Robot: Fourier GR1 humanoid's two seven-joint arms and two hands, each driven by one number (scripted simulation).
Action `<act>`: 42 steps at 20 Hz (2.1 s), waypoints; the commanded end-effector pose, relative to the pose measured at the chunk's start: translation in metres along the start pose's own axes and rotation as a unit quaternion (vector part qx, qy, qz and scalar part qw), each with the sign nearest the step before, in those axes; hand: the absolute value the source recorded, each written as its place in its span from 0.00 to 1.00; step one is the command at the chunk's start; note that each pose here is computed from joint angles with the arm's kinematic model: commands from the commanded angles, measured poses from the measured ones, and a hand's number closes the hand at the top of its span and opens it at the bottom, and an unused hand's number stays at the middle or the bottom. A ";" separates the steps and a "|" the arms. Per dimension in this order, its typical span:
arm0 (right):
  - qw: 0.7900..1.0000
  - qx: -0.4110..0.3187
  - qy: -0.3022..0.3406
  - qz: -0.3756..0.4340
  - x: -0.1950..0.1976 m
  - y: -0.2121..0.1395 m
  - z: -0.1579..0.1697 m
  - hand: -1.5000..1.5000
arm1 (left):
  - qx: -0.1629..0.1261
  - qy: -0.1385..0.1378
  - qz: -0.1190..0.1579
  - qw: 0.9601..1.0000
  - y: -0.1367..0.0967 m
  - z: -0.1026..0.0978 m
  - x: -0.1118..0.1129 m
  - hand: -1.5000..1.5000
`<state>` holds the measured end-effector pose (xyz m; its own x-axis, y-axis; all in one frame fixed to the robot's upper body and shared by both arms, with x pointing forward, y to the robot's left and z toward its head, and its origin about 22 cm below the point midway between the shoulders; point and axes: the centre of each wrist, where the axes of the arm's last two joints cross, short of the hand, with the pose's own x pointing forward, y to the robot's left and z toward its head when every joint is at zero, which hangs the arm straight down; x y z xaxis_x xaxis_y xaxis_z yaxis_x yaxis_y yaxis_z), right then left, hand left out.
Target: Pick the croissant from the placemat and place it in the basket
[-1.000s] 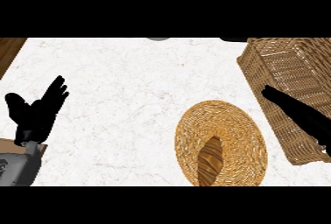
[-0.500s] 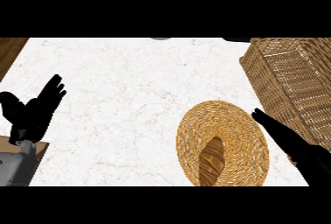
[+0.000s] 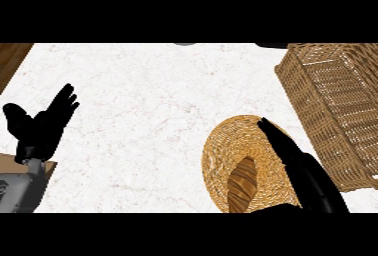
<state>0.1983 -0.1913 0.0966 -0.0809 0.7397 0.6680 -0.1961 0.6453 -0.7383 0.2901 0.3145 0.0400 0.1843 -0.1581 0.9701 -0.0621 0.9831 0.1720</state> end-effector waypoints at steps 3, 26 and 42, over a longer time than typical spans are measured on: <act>0.999 0.031 0.036 0.027 -0.026 0.040 -0.020 0.00 | 0.001 0.000 -0.005 1.000 0.005 0.001 0.009 0.50; 0.997 0.075 -0.002 0.012 -0.044 0.055 -0.006 0.00 | 0.008 0.002 -0.003 1.000 0.005 0.006 -0.022 0.50; 0.991 0.088 0.031 0.100 -0.048 0.084 -0.008 1.00 | 0.004 0.001 -0.007 1.000 -0.008 0.005 -0.006 0.50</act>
<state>0.1928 -0.1755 0.0023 -0.0519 0.8417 0.5375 -0.3348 0.4924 -0.8034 0.2898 0.3146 0.0374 0.1875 -0.1638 0.9685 -0.0662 0.9816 0.1789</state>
